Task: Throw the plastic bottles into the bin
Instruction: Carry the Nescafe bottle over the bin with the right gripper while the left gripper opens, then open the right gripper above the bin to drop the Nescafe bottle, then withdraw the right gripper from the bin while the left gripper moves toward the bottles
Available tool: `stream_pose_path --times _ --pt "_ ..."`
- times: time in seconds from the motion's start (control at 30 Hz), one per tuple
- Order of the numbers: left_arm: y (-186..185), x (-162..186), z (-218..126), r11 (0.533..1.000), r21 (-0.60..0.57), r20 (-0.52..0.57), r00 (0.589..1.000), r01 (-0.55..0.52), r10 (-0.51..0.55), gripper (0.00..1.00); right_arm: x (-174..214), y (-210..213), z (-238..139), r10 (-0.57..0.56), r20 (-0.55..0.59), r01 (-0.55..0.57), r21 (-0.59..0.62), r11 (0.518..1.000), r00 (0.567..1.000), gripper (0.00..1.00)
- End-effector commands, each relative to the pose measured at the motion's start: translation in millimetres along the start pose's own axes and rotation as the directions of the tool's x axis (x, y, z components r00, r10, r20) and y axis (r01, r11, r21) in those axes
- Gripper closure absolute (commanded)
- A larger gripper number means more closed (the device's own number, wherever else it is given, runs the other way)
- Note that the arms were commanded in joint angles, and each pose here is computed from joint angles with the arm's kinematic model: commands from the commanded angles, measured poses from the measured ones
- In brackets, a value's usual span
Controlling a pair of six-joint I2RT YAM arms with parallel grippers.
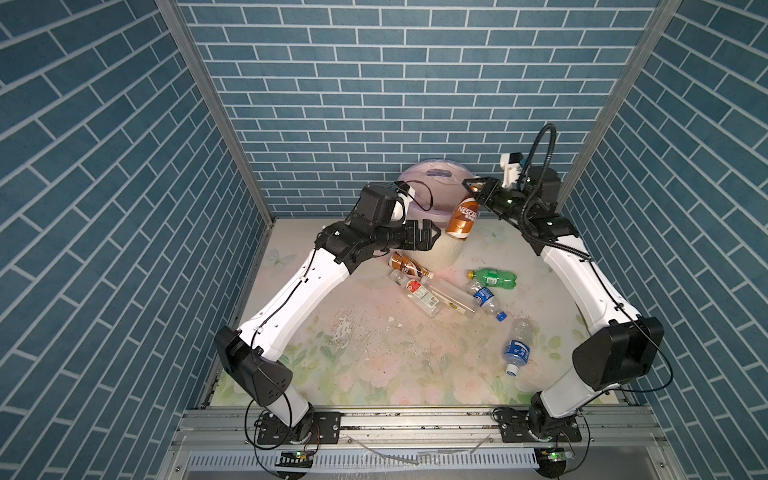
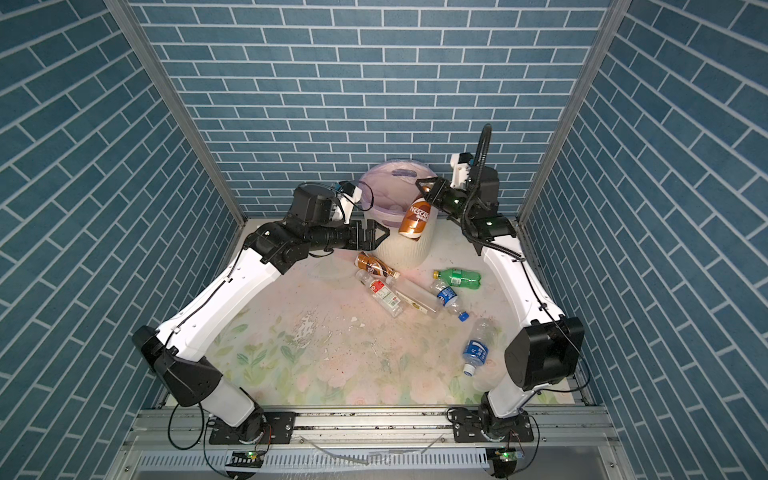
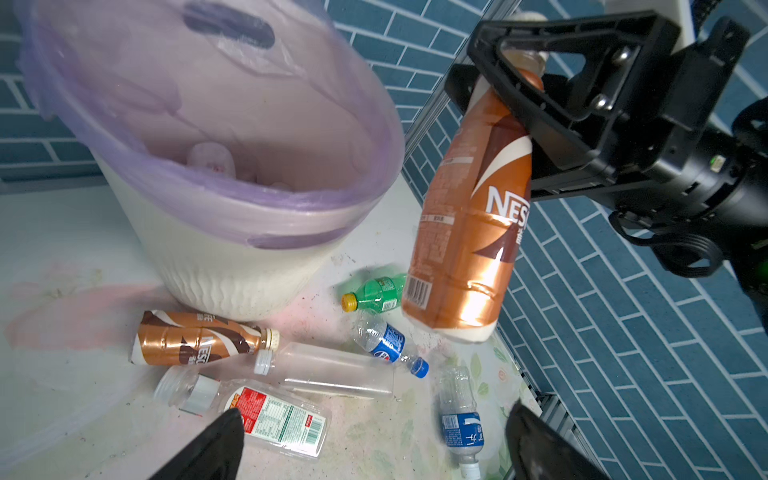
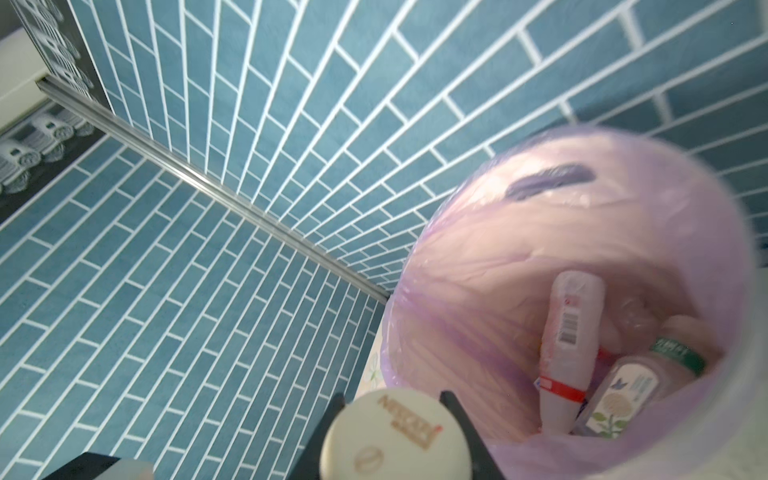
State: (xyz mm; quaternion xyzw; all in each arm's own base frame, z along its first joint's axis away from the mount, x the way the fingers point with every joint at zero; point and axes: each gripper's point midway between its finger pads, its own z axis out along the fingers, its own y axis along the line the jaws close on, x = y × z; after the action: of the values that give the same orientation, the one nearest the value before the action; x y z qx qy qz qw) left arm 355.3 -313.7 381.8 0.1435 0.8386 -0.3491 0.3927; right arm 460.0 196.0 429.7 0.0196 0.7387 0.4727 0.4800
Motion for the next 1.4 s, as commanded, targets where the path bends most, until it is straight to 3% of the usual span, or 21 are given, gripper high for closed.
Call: stream_pose_path --times 0.0,0.27,0.53,0.63,0.7,0.87,0.93,0.97,1.03,1.07,1.2,1.37 --pt "4 -16 -1 0.999 -0.038 0.019 0.999 -0.026 0.027 0.01 -59 17 -37 -0.101 0.156 0.099 0.025 0.995 0.982 0.92" --pt "-2 -41 -12 1.0 -0.027 0.095 0.995 0.013 -0.01 0.01 -132 18 -80 -0.236 0.31 0.189 0.173 0.967 0.921 0.92" --pt "12 -45 -19 0.999 -0.046 0.109 0.994 0.021 -0.016 0.01 -170 43 -105 -0.318 0.404 0.248 0.216 0.944 0.858 0.92" --pt "14 -50 -20 0.999 -0.035 0.126 0.992 0.031 -0.027 0.01 -177 37 -94 -0.291 0.413 0.223 0.206 0.953 0.863 0.92" --pt "17 -51 -19 0.999 -0.038 0.129 0.991 0.036 -0.031 0.01 -173 27 -74 -0.245 0.386 0.19 0.175 0.966 0.889 0.92" --pt "23 -47 -12 0.998 -0.038 0.114 0.993 0.048 -0.044 0.01 -120 5 4 -0.189 0.235 0.163 0.126 0.979 0.953 0.9" --pt "26 -43 -8 0.998 -0.041 0.107 0.993 0.053 -0.048 0.01 -84 -4 46 -0.183 0.131 0.169 0.111 0.979 0.974 0.81" --pt "28 -41 -6 0.997 -0.043 0.102 0.993 0.056 -0.052 0.01 -69 -10 63 -0.169 0.084 0.16 0.103 0.982 0.982 0.71" --pt "32 -37 -2 0.997 -0.044 0.09 0.994 0.066 -0.062 0.01 -50 -20 87 -0.136 0.005 0.135 0.083 0.987 0.991 0.28" --pt "32 -36 -1 0.997 -0.042 0.086 0.994 0.068 -0.064 0.01 -49 -21 89 -0.128 -0.012 0.129 0.086 0.988 0.992 0.18" --pt "37 -33 2 0.996 -0.05 0.082 0.995 0.069 -0.064 0.01 -69 -4 72 -0.208 0.036 0.202 0.115 0.973 0.978 0.01" --pt "41 -30 10 0.996 -0.049 0.073 0.995 0.076 -0.072 0.01 -80 2 48 -0.234 0.081 0.22 0.147 0.964 0.969 0.01"
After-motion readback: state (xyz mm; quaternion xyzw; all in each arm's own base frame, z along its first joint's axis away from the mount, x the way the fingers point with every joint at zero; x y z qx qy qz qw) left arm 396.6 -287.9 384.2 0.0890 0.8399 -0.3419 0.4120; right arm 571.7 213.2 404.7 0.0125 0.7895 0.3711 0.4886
